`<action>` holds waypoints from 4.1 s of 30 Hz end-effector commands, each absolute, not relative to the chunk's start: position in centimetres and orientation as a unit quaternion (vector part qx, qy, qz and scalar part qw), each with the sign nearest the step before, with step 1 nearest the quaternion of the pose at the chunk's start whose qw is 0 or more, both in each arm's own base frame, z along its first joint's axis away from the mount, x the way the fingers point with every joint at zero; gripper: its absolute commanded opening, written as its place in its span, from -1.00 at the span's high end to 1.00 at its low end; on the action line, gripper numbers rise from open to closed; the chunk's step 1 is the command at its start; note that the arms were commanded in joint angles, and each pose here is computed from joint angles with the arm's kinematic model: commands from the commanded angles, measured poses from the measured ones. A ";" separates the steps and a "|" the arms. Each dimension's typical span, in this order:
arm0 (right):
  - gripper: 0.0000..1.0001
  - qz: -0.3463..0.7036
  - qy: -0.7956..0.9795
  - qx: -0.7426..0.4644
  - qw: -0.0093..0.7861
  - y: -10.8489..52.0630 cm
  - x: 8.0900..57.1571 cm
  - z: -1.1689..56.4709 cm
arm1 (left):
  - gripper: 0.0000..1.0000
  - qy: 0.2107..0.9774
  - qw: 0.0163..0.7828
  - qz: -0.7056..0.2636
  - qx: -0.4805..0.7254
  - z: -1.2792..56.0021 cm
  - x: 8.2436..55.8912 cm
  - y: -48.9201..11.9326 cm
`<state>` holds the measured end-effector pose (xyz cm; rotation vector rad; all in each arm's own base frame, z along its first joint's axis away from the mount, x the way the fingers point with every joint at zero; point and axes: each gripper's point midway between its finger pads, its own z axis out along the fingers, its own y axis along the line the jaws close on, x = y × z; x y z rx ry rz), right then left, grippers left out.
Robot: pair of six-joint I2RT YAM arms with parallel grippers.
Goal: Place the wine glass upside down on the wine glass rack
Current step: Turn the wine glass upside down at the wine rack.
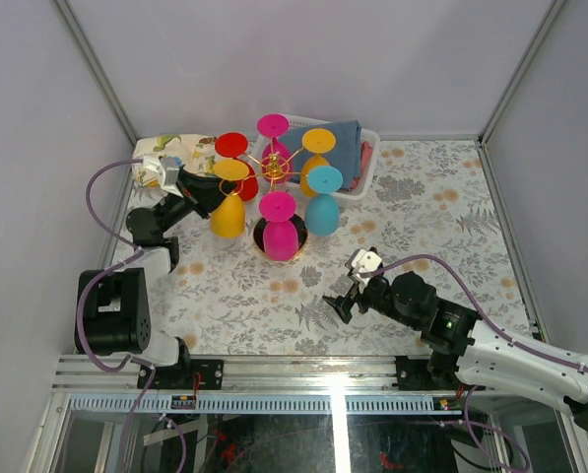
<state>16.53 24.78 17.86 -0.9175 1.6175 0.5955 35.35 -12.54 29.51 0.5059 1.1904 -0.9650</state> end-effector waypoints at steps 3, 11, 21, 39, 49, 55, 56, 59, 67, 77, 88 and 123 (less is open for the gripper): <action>-0.98 0.259 0.680 -0.366 0.579 24.9 17.0 19.5 | 1.00 0.486 0.701 -0.438 0.284 31.5 34.6 -14.4; -0.99 0.256 0.683 -0.369 0.576 25.0 17.1 19.2 | 1.00 0.485 0.690 -0.450 0.294 31.2 34.4 -15.4; -1.00 0.255 0.685 -0.370 0.574 24.9 17.0 19.0 | 1.00 0.488 0.663 -0.470 0.318 30.1 33.6 -17.0; -1.00 0.255 0.687 -0.373 0.569 24.9 16.9 18.5 | 0.99 0.485 0.661 -0.473 0.323 29.4 31.6 -17.6; -0.99 0.253 0.690 -0.378 0.563 24.9 16.8 18.1 | 1.00 0.473 0.696 -0.450 0.301 30.0 30.6 -17.0; -0.99 0.255 0.690 -0.381 0.560 25.2 16.8 18.1 | 1.00 0.474 0.692 -0.450 0.307 29.7 29.8 -17.1; -0.99 0.256 0.690 -0.381 0.559 25.3 16.8 18.0 | 1.00 0.474 0.689 -0.452 0.310 29.7 29.7 -17.1; -0.99 0.257 0.691 -0.383 0.557 25.4 16.8 17.9 | 1.00 0.474 0.684 -0.454 0.317 29.5 29.3 -17.2; -0.99 0.259 0.694 -0.386 0.550 25.5 16.6 17.5 | 1.00 0.474 0.683 -0.453 0.322 29.1 28.1 -17.3; -0.99 0.263 0.698 -0.384 0.544 25.5 16.4 17.3 | 1.00 0.466 0.670 -0.468 0.340 28.9 26.9 -18.5; -0.99 0.265 0.700 -0.384 0.540 25.6 16.4 17.0 | 1.00 0.465 0.666 -0.473 0.341 28.5 25.6 -18.8; -0.99 0.228 0.721 -0.354 0.550 24.1 17.5 15.9 | -0.44 0.513 0.733 -0.408 0.179 28.7 25.2 -15.0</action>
